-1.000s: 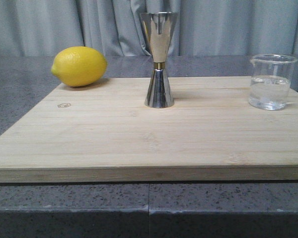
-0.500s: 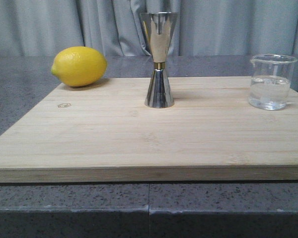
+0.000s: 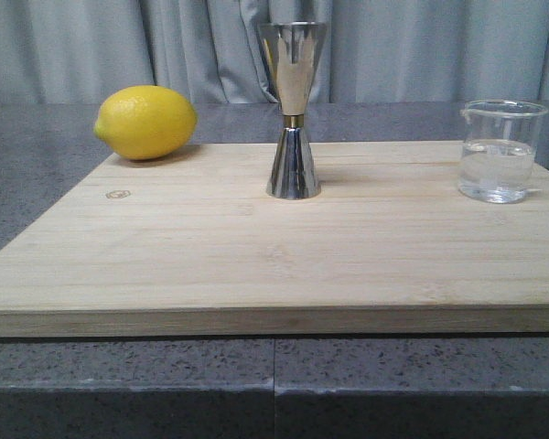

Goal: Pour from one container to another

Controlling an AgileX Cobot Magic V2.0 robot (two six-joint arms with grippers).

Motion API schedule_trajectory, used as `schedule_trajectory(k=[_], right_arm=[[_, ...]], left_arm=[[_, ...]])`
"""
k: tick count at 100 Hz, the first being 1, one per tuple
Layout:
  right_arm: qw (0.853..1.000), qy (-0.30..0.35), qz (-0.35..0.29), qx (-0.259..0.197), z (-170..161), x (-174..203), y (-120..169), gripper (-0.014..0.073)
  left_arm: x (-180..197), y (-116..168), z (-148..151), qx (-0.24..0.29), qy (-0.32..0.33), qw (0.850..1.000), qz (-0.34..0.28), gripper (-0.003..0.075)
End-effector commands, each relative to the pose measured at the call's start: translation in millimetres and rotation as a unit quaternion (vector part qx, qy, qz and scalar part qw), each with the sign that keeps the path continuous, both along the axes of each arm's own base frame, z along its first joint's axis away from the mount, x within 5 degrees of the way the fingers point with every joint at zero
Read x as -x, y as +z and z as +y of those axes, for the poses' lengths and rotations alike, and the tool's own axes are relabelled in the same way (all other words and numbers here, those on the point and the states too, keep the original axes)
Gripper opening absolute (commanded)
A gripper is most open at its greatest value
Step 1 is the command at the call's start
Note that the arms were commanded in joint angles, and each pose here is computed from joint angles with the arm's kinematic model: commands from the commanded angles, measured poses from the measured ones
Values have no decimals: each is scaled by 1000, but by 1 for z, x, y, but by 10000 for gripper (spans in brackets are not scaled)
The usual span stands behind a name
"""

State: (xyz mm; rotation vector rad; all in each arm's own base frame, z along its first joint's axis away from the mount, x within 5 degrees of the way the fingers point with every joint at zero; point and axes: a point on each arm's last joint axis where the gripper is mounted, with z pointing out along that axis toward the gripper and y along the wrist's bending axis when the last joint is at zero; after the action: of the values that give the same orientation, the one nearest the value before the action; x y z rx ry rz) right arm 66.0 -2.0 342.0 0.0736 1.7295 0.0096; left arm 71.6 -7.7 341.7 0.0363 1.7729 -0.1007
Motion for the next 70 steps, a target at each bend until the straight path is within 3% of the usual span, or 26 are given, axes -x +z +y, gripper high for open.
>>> schedule_trajectory(k=[1,20,37,46,59,70], right_arm=[[999,0,-40,7,0,-2,14,491],[999,-1,-40,9,-1,-2,14,500],[999,-2,-40,10,-1,-2,15,627],[999,-1,-36,10,-1,-2,14,648],[1000,-1,-21,8,-1,-3,12,648],[1000,2,7,2,0,-9,9,648]], left_arm=[[-2,19,0,21,5,998,-58,512],[-4,18,0,28,3,998,-54,512],[-12,21,-2,26,-3,1000,-11,523],[-19,26,-3,18,-14,1000,13,542],[-30,32,-13,4,-70,996,54,549],[-42,36,-27,-23,-162,983,79,548]])
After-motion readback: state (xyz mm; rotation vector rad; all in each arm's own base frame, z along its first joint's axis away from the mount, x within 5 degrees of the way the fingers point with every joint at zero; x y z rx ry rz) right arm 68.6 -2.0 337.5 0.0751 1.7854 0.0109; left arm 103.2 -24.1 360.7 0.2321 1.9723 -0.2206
